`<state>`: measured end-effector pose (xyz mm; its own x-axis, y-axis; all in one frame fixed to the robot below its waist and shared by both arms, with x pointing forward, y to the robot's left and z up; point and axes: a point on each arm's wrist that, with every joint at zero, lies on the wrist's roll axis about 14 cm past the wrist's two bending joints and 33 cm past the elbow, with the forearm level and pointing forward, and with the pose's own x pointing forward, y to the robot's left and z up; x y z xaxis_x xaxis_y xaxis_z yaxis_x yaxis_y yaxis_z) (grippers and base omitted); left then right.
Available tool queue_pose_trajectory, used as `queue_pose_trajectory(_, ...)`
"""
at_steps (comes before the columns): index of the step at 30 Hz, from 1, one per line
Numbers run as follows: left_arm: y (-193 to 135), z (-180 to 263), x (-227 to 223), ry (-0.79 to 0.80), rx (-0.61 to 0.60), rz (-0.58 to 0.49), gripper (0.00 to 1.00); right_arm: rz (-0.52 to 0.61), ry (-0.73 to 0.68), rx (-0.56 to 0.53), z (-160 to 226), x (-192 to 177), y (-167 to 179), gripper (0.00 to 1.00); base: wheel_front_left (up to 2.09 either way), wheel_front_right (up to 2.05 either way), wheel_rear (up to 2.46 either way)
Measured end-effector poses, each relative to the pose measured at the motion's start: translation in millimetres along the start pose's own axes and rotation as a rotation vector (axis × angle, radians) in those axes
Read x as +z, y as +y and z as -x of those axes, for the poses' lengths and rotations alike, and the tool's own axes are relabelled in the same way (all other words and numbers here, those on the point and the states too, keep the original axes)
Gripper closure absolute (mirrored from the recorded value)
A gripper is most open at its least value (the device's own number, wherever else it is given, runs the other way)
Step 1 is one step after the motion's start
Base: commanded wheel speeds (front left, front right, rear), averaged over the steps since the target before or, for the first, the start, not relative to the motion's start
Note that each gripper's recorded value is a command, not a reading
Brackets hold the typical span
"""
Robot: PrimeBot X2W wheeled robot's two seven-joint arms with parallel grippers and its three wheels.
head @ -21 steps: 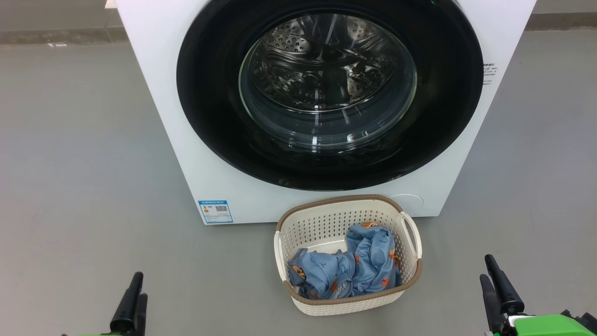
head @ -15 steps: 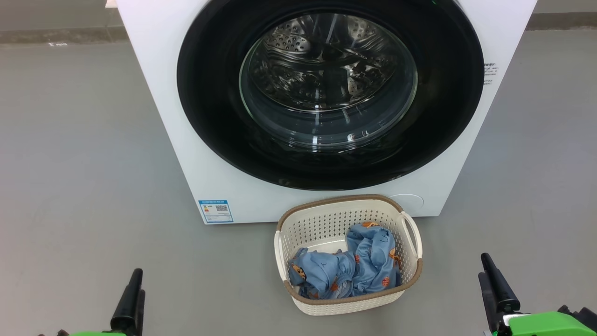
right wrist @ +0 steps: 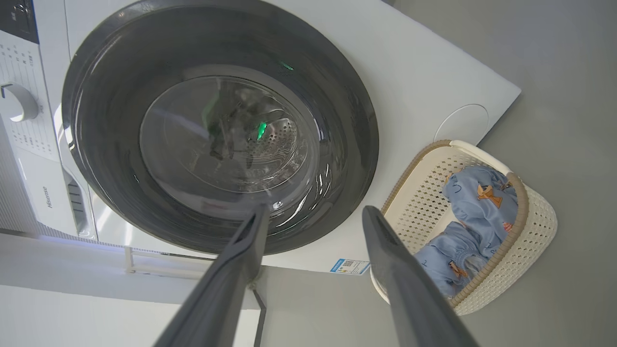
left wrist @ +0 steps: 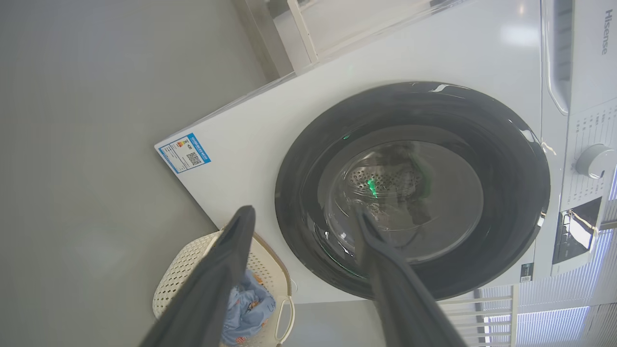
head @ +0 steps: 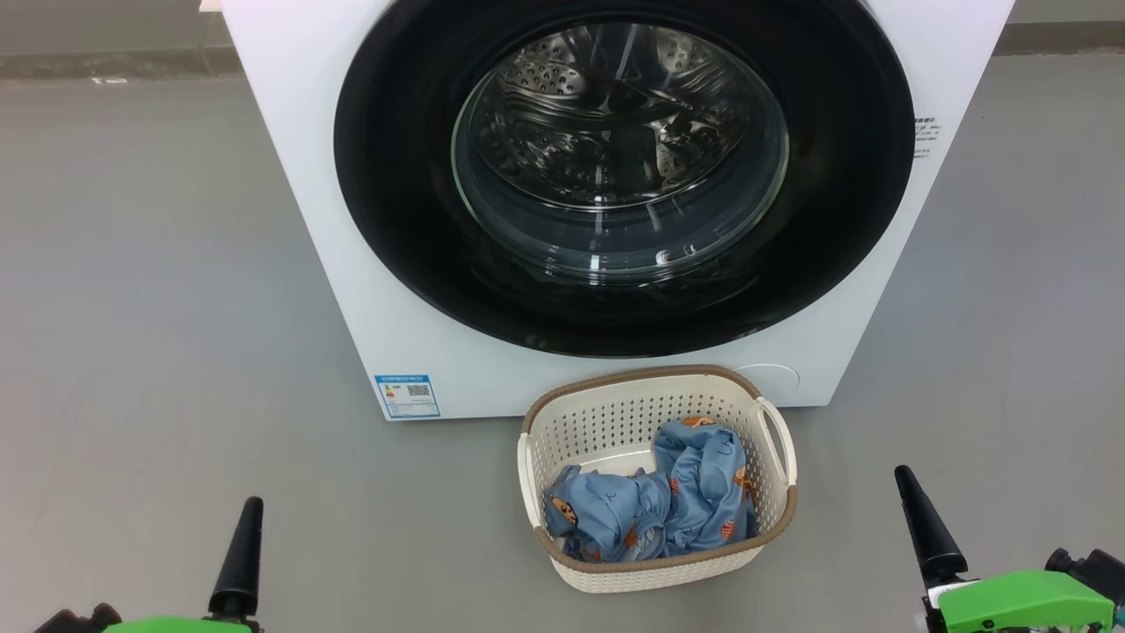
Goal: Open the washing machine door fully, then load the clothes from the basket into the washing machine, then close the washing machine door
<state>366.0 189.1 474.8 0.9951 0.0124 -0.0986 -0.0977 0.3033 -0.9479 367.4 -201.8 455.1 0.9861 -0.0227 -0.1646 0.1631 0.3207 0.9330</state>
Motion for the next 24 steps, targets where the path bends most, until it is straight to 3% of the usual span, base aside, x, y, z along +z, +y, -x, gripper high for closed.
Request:
queue_pose_trajectory(18, -8.3, -1.3, 1.4, -0.013, -0.031, -0.276, 0.00, 0.268, -0.007, 0.030, -5.7, 4.2, 7.9, 0.00, 0.00, 0.00, 0.00)
queue_pose_trajectory(24, -11.7, -1.8, 4.3, -0.017, -0.049, -0.416, 0.00, 0.363, -0.010, 0.034, -6.1, 4.9, 7.7, 0.00, 0.00, 0.00, 0.00)
